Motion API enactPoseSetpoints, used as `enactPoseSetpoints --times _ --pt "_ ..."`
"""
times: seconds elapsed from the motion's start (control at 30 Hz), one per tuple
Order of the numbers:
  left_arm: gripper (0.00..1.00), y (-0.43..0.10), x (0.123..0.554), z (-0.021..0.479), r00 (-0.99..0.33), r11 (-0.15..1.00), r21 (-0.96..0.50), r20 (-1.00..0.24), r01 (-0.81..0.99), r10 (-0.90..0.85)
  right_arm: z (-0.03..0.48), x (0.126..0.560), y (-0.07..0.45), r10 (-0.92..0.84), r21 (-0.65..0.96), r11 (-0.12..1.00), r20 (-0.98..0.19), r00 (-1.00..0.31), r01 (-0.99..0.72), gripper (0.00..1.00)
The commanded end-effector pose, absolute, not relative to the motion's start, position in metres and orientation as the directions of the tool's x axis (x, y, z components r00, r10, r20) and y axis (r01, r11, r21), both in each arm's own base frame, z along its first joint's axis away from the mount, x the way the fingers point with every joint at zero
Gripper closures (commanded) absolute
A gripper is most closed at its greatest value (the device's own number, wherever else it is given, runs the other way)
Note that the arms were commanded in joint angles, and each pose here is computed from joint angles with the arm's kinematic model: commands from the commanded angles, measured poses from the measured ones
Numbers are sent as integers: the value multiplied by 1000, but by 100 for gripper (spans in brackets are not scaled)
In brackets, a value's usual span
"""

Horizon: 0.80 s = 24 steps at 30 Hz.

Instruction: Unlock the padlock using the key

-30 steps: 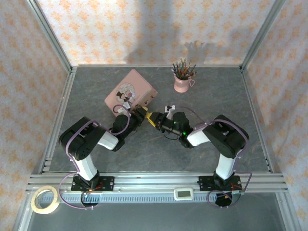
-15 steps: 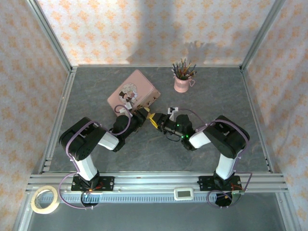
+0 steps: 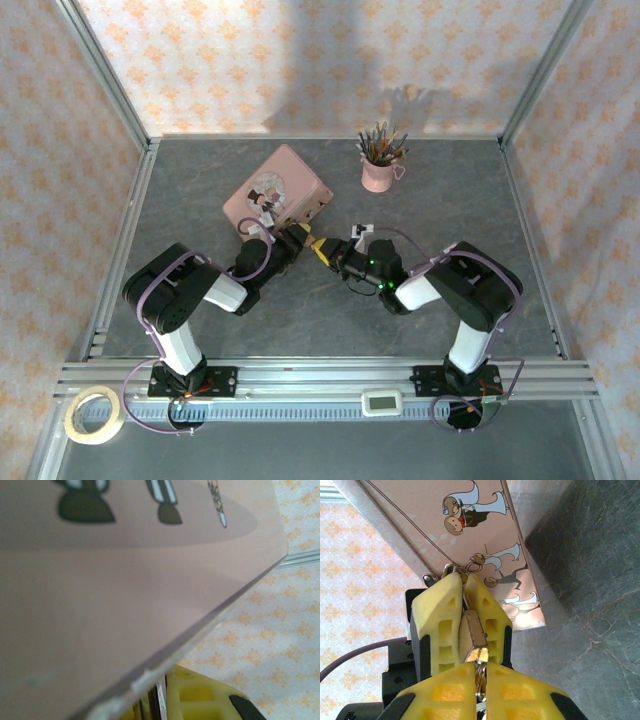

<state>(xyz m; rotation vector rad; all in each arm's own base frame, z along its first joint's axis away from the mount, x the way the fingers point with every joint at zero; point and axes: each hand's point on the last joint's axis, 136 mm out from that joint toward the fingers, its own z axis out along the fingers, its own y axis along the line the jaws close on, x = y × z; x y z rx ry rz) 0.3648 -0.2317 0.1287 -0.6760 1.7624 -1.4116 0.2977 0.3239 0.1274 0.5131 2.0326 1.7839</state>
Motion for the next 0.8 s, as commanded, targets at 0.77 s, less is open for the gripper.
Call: enactPoseSetpoints --times 0.77 --pt "100 -256 342 214 -426 245 -741 -586 625 -689 297 328 324 -15 598 -667 585 -811 444 100"
